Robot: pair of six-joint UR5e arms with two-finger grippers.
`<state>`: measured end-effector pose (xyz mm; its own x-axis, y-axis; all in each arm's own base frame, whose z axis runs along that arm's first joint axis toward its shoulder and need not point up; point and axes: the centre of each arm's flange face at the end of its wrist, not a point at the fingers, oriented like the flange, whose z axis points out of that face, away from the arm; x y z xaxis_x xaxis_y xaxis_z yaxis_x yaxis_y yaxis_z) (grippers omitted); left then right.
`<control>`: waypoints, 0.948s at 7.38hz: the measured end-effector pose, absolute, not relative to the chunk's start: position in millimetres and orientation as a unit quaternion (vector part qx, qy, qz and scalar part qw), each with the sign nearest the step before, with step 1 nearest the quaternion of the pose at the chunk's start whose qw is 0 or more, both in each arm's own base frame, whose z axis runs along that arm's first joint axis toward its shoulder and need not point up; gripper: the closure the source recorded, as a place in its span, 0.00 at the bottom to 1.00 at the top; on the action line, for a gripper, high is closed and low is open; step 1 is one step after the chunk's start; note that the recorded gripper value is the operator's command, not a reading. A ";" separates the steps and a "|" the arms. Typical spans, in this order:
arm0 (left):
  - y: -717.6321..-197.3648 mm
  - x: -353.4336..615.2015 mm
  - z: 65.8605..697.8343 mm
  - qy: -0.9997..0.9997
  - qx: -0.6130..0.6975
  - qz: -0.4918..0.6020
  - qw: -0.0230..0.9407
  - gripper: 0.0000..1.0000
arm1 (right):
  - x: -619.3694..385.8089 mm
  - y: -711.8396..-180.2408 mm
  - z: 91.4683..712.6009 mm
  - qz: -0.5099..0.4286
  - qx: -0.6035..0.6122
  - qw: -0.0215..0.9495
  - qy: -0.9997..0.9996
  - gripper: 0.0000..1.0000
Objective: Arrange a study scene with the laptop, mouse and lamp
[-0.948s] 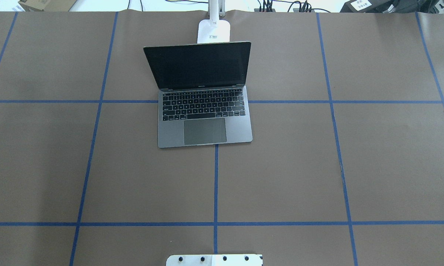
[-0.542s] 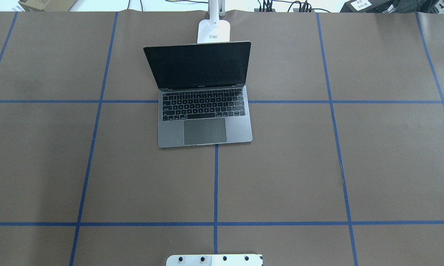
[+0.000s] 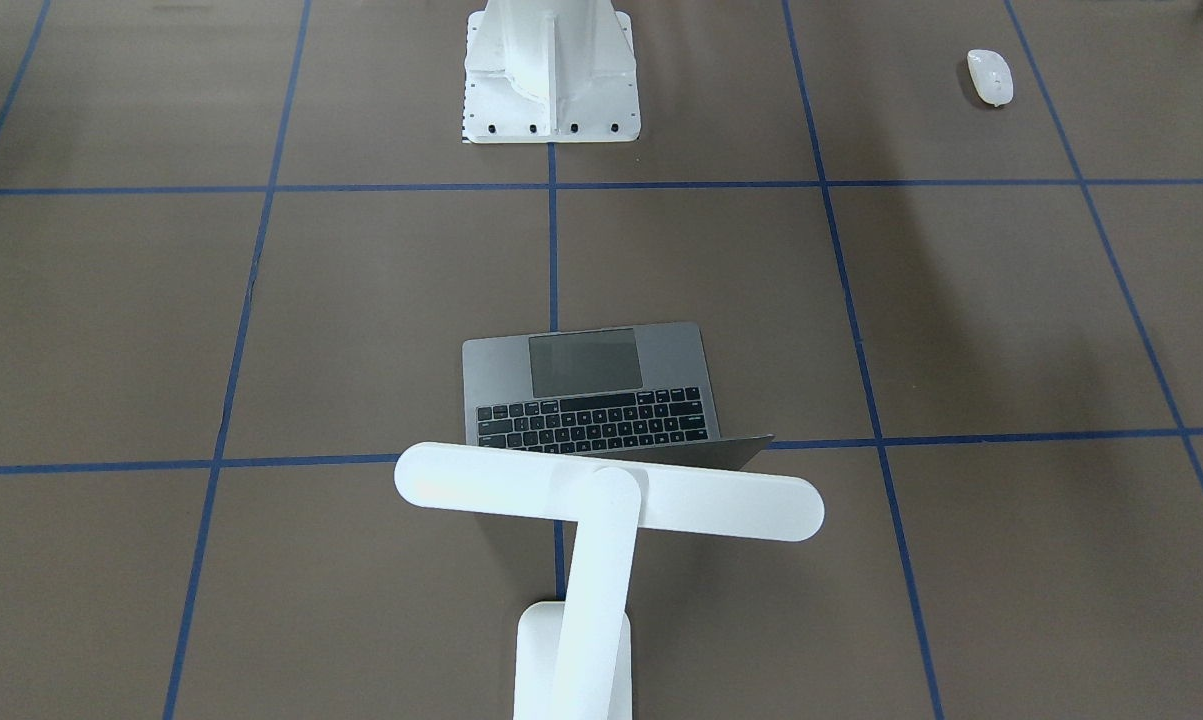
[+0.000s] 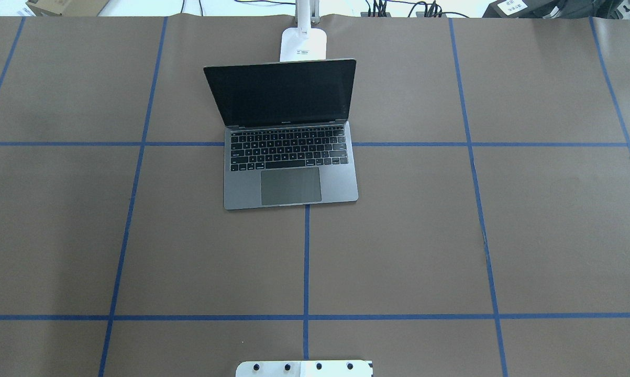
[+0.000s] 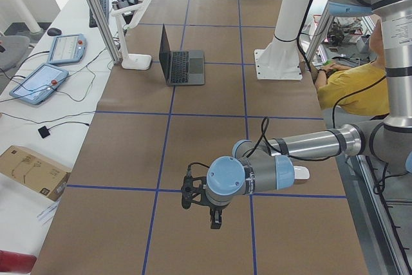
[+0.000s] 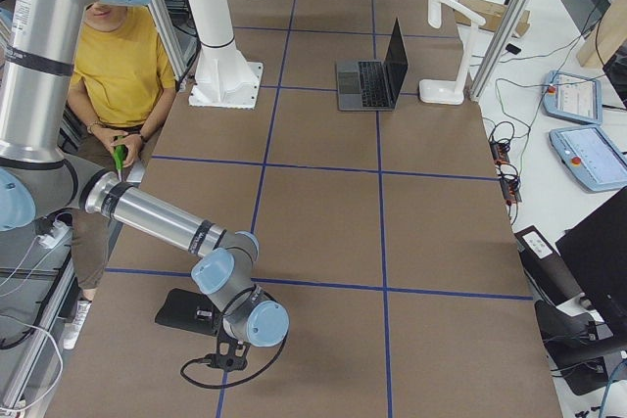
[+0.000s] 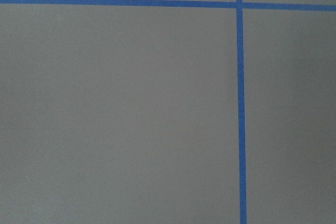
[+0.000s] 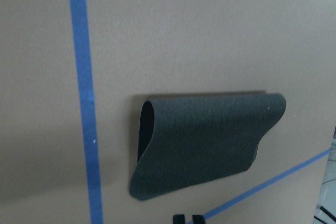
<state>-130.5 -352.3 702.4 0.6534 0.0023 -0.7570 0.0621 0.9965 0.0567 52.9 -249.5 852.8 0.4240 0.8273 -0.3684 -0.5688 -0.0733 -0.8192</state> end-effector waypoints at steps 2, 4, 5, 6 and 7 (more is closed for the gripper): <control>-352.1 -130.5 702.4 0.416 0.039 -0.017 0.908 0.00 | 53.6 -256.0 862.5 0.520 -0.512 0.674 -0.113 0.58; -351.8 -130.9 702.6 0.416 0.039 -0.017 0.908 0.00 | 52.3 -255.8 867.7 0.521 -0.516 0.671 -0.109 0.59; -351.7 -130.9 702.6 0.416 0.039 -0.017 0.908 0.00 | 51.6 -254.0 870.4 0.522 -0.520 0.667 -0.110 0.59; -351.7 -130.9 702.7 0.416 0.039 -0.017 0.908 0.00 | 50.8 -251.1 874.5 0.523 -0.525 0.662 -0.111 0.58; -351.7 -130.9 702.6 0.416 0.039 -0.017 0.908 0.00 | 50.2 -248.9 877.3 0.524 -0.529 0.658 -0.112 0.57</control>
